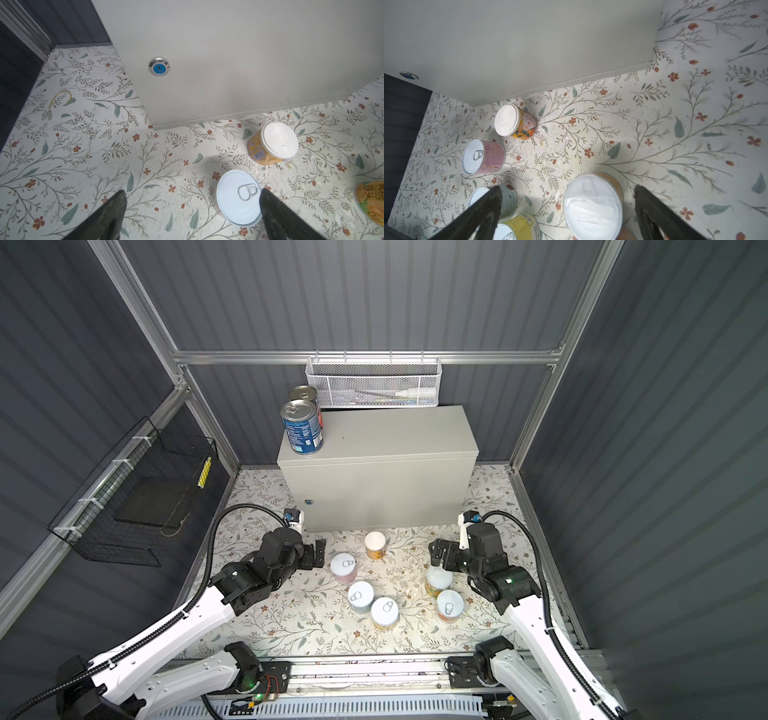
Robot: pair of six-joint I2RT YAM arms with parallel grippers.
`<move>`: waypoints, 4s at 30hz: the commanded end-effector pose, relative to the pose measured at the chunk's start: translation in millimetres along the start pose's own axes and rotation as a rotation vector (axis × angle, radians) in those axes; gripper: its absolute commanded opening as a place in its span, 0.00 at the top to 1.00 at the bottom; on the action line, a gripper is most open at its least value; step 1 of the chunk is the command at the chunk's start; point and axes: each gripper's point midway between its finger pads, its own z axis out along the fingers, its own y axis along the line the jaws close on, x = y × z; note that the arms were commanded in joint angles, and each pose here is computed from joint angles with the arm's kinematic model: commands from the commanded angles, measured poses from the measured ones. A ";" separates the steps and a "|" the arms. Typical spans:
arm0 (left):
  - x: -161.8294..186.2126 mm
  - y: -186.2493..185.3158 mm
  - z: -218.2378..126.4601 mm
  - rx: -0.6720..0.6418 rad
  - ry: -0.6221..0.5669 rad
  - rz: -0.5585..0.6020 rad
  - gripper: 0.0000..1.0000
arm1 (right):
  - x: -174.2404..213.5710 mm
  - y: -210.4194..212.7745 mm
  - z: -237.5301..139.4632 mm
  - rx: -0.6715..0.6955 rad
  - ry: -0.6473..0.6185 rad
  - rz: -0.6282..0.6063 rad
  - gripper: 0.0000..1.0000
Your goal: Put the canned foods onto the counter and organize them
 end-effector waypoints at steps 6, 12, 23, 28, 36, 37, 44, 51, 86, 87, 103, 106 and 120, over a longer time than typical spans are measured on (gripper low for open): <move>8.1 3.7 8.1 -0.034 0.000 0.008 0.00 | 6.8 -6.0 5.6 0.019 0.010 -0.027 0.01; 11.4 -1.0 17.3 -0.029 0.009 0.009 0.00 | 23.4 -14.4 17.9 0.033 0.037 0.009 0.04; 21.2 -12.6 21.3 0.046 0.018 -0.035 0.00 | 49.0 -27.0 32.9 0.119 0.152 -0.029 0.09; 23.8 -14.1 22.8 0.059 0.012 -0.050 0.00 | 58.1 -38.9 30.3 0.257 0.204 -0.100 0.09; 27.3 -16.9 29.0 0.060 0.025 -0.043 0.00 | 72.5 -27.3 43.3 0.232 0.266 -0.115 0.11; 28.1 -16.9 29.6 0.059 0.027 -0.041 0.00 | 73.4 -24.2 45.0 0.223 0.276 -0.116 0.12; 32.5 -16.1 30.9 0.060 0.027 -0.042 0.00 | 78.5 -13.6 51.1 0.220 0.305 -0.143 0.16; 36.0 -14.4 31.4 0.056 0.030 -0.035 0.00 | 90.2 -20.3 54.3 0.280 0.343 -0.157 0.15; 41.3 -60.6 27.3 0.316 0.063 0.050 0.00 | 56.7 48.3 47.4 0.035 0.294 -0.131 0.31; 42.0 -65.7 27.0 0.344 0.066 0.055 0.00 | 53.6 52.0 46.0 0.023 0.290 -0.135 0.31; 43.5 -141.7 -5.8 0.811 0.056 0.128 0.00 | 27.8 105.6 22.2 -0.213 0.266 -0.134 0.30; 44.7 -154.9 -10.0 0.857 0.047 0.149 0.00 | 26.7 109.8 19.3 -0.236 0.267 -0.138 0.30; 39.4 -212.4 -20.1 1.040 -0.017 0.245 0.00 | 33.1 127.0 8.4 -0.342 0.315 -0.154 0.30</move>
